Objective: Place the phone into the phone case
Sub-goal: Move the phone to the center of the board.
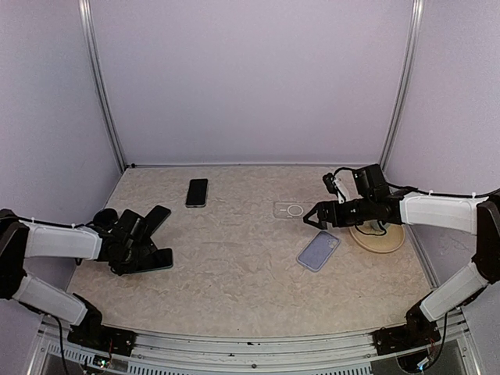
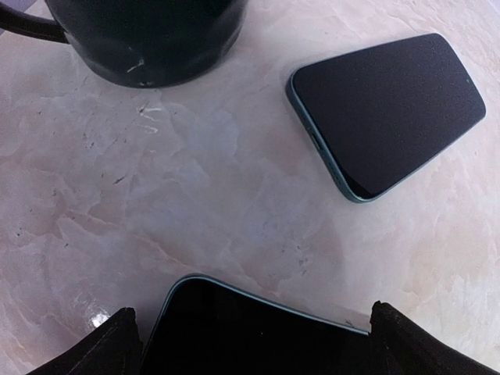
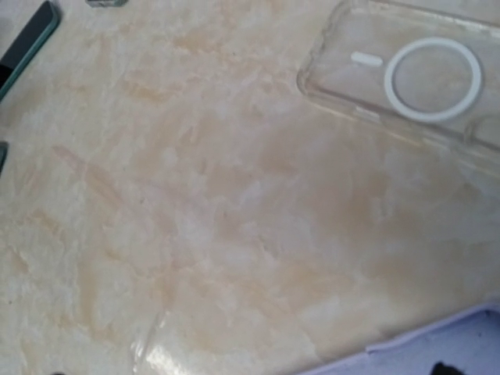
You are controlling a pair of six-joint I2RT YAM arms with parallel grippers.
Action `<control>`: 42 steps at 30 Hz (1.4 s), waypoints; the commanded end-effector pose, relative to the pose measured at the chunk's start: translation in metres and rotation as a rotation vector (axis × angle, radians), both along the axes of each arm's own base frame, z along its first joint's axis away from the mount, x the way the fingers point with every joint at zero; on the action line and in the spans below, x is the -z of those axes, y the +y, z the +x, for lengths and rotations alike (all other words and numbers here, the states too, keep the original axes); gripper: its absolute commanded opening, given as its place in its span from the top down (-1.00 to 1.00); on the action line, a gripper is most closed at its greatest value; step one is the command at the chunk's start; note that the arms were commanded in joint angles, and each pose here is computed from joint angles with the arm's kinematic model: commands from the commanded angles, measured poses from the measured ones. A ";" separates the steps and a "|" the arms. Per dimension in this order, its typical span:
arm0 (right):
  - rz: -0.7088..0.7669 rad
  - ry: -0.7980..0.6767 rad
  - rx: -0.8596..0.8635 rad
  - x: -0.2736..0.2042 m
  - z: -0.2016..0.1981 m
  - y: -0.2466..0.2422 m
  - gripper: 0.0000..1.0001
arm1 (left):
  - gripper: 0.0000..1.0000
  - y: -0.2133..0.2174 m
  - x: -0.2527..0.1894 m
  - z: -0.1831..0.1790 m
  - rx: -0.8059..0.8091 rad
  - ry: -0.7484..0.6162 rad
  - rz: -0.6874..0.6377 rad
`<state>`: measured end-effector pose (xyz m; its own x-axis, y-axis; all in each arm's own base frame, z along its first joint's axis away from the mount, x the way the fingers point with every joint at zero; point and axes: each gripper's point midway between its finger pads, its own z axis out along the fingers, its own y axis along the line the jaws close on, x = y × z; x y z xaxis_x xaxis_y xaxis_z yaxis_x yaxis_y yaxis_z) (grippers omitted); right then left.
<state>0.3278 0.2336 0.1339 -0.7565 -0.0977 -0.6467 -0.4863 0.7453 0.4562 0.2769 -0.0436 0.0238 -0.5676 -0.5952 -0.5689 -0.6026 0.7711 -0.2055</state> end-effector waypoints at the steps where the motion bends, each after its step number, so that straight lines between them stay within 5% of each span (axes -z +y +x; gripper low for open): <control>1: -0.004 -0.015 -0.005 -0.007 0.004 0.004 -0.99 | -0.98 -0.016 0.007 0.000 0.048 0.009 -0.012; 29: -0.005 -0.010 -0.018 -0.004 -0.001 0.005 -0.99 | -0.98 -0.139 0.007 0.036 0.327 -0.032 -0.005; 42: -0.013 -0.010 -0.023 -0.002 -0.007 0.002 -0.99 | -0.98 -0.206 0.004 0.078 0.586 -0.116 -0.021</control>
<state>0.3285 0.2340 0.1362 -0.7539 -0.1029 -0.6489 -0.4903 0.7455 0.4515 0.3557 -0.2194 0.0273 -0.6907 -0.2973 -0.6593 -0.1926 0.9543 -0.2285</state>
